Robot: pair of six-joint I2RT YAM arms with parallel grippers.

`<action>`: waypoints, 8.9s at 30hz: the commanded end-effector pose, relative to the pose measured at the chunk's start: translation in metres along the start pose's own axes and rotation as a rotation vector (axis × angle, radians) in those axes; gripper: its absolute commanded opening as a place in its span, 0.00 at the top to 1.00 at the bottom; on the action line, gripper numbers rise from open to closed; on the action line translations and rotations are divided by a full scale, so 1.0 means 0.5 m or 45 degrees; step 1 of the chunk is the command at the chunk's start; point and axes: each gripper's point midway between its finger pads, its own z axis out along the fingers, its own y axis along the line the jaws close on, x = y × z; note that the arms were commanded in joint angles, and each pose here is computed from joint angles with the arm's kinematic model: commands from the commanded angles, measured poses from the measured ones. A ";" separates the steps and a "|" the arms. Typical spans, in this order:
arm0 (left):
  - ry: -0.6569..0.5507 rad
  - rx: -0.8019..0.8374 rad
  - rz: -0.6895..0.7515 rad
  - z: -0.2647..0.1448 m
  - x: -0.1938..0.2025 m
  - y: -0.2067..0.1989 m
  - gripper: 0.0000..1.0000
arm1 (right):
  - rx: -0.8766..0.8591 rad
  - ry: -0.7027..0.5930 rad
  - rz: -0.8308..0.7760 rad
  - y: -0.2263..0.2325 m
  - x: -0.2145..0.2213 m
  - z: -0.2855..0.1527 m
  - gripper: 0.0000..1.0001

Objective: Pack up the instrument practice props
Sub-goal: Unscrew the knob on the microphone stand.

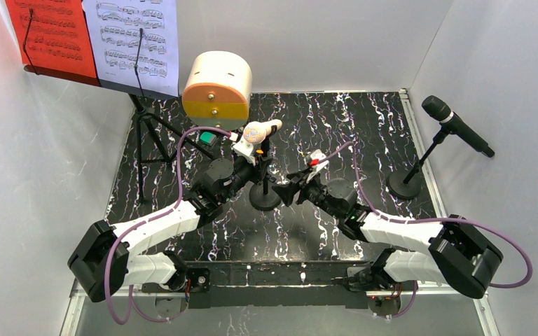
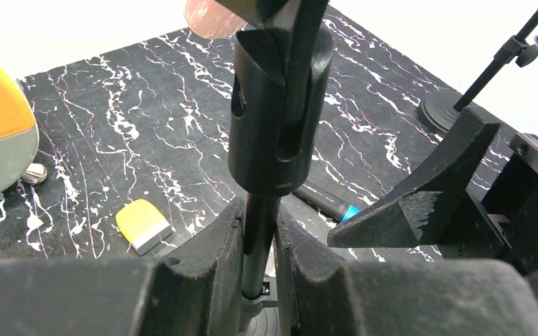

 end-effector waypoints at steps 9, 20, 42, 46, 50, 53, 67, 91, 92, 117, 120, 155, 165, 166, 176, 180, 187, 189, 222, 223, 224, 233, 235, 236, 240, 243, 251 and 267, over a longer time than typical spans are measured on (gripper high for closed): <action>0.227 -0.017 0.016 -0.018 0.112 0.012 1.00 | -0.152 -0.097 0.764 0.016 -0.055 0.023 0.27; 0.227 -0.003 0.009 -0.017 0.112 0.007 1.00 | -0.228 -0.083 0.984 0.015 -0.034 0.039 0.41; 0.226 0.012 0.002 -0.018 0.109 0.003 1.00 | -0.362 -0.018 0.955 0.032 -0.004 0.061 0.99; 0.225 0.014 -0.001 -0.018 0.107 0.001 1.00 | -0.413 0.089 0.703 0.044 0.017 0.069 0.99; 0.232 0.009 -0.006 -0.018 0.109 0.002 1.00 | -0.421 0.170 0.281 0.038 0.042 0.068 0.99; 0.232 0.011 -0.010 -0.017 0.108 0.001 1.00 | -0.392 0.222 -0.110 0.025 0.062 0.067 0.99; 0.239 -0.038 -0.018 -0.021 0.104 0.013 1.00 | 0.034 0.375 -1.706 -0.019 0.119 0.065 0.99; 0.244 -0.063 -0.013 -0.021 0.107 0.020 1.00 | -0.040 -0.010 -0.596 0.067 -0.018 0.039 0.33; 0.244 -0.063 -0.013 -0.021 0.107 0.020 1.00 | -0.050 -0.027 -0.487 0.063 -0.026 0.037 0.32; 0.240 -0.031 -0.019 -0.020 0.107 0.011 1.00 | -0.253 -0.127 1.055 0.034 -0.029 0.058 0.33; 0.239 -0.029 -0.019 -0.020 0.106 0.011 1.00 | -0.265 -0.123 1.073 0.035 -0.026 0.063 0.38; 0.231 -0.015 -0.020 -0.023 0.101 0.007 1.00 | -0.273 0.127 -0.047 0.031 0.034 0.097 0.99; 0.234 -0.022 -0.022 -0.023 0.100 0.008 1.00 | -0.127 0.318 -1.320 0.025 0.080 0.074 0.99; 0.232 -0.023 -0.024 -0.023 0.099 0.008 1.00 | -0.092 0.343 -1.427 0.020 0.087 0.075 0.99; 0.242 -0.037 -0.026 -0.023 0.102 0.012 1.00 | 0.120 0.317 -1.869 0.020 0.088 0.083 0.99; 0.239 -0.041 -0.025 -0.023 0.100 0.013 1.00 | 0.075 0.246 -1.691 0.046 0.068 0.080 0.71; 0.241 -0.042 -0.023 -0.024 0.100 0.014 1.00 | 0.038 0.093 -1.171 0.074 0.024 0.061 0.45; 0.239 -0.042 -0.024 -0.025 0.099 0.014 1.00 | 0.008 0.057 -0.961 0.075 0.011 0.056 0.40; 0.243 -0.019 -0.018 -0.023 0.103 0.008 1.00 | -0.238 -0.080 0.889 0.035 -0.025 0.080 0.44; 0.241 -0.021 -0.018 -0.023 0.102 0.008 1.00 | -0.243 -0.071 0.889 0.036 -0.021 0.082 0.46; 0.244 -0.019 -0.018 -0.023 0.103 0.008 1.00 | -0.244 -0.068 0.888 0.035 -0.019 0.083 0.49; 0.245 -0.014 -0.017 -0.022 0.103 0.007 1.00 | -0.262 -0.030 0.707 0.029 -0.002 0.098 0.75; 0.245 -0.012 -0.019 -0.022 0.103 0.006 1.00 | -0.265 -0.019 0.621 0.027 0.000 0.103 0.82; 0.244 -0.011 -0.019 -0.021 0.103 0.005 1.00 | -0.269 -0.016 0.568 0.027 -0.001 0.104 0.86; 0.247 -0.011 -0.018 -0.021 0.105 0.006 1.00 | -0.291 0.021 0.317 0.025 0.000 0.107 0.94; 0.245 -0.010 -0.021 -0.020 0.104 0.005 1.00 | -0.301 0.068 0.039 0.021 0.008 0.104 0.99; 0.244 -0.006 -0.034 -0.017 0.103 0.003 1.00 | -0.279 0.201 -0.899 0.002 0.024 0.079 0.99; 0.250 -0.018 -0.027 -0.019 0.107 0.006 1.00 | 0.002 0.280 -1.351 0.004 0.029 0.070 0.66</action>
